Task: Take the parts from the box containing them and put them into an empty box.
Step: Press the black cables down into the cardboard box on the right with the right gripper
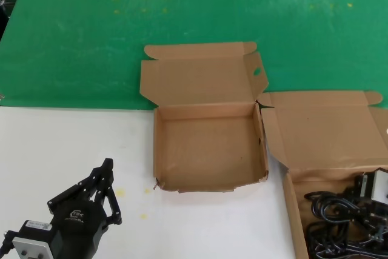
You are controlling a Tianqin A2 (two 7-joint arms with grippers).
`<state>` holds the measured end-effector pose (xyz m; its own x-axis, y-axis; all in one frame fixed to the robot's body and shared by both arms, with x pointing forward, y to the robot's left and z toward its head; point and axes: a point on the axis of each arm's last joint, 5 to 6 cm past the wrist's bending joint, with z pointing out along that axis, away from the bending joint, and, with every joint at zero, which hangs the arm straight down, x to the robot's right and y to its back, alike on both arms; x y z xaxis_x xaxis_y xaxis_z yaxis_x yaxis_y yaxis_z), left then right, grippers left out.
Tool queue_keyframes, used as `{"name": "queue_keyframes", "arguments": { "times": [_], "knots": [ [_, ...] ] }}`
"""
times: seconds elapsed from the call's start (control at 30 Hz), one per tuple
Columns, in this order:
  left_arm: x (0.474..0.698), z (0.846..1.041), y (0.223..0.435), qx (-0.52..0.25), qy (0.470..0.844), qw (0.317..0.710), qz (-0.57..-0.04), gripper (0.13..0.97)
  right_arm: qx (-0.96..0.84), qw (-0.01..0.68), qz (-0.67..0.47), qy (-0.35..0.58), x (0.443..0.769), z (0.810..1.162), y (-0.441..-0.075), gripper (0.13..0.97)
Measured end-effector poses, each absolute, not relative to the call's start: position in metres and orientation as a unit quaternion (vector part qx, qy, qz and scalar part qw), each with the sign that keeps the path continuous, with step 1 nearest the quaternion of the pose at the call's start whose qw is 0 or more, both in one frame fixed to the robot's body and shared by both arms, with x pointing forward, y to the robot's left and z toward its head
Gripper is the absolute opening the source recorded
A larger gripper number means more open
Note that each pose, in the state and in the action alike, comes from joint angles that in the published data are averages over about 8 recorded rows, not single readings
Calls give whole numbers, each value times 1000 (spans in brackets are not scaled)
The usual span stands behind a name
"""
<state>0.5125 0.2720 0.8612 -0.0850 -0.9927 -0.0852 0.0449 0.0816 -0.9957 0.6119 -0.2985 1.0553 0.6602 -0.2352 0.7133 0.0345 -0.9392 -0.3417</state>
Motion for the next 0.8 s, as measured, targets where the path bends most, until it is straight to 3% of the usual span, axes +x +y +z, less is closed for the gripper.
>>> {"name": "queue_keyframes", "arguments": {
  "times": [0.2,0.5,0.8],
  "knots": [
    [513,861,272,-446,531,508,-510,132,-897,165,-407,57,614,1053,-298,224],
    [513,861,272,-446,531,508,-510,132,-898,165,-404,59,617,1048,-299,357],
    [513,861,272,-446,531,508,-510,132,-898,164,-404,61,621,1041,-303,555]
  ]
}}
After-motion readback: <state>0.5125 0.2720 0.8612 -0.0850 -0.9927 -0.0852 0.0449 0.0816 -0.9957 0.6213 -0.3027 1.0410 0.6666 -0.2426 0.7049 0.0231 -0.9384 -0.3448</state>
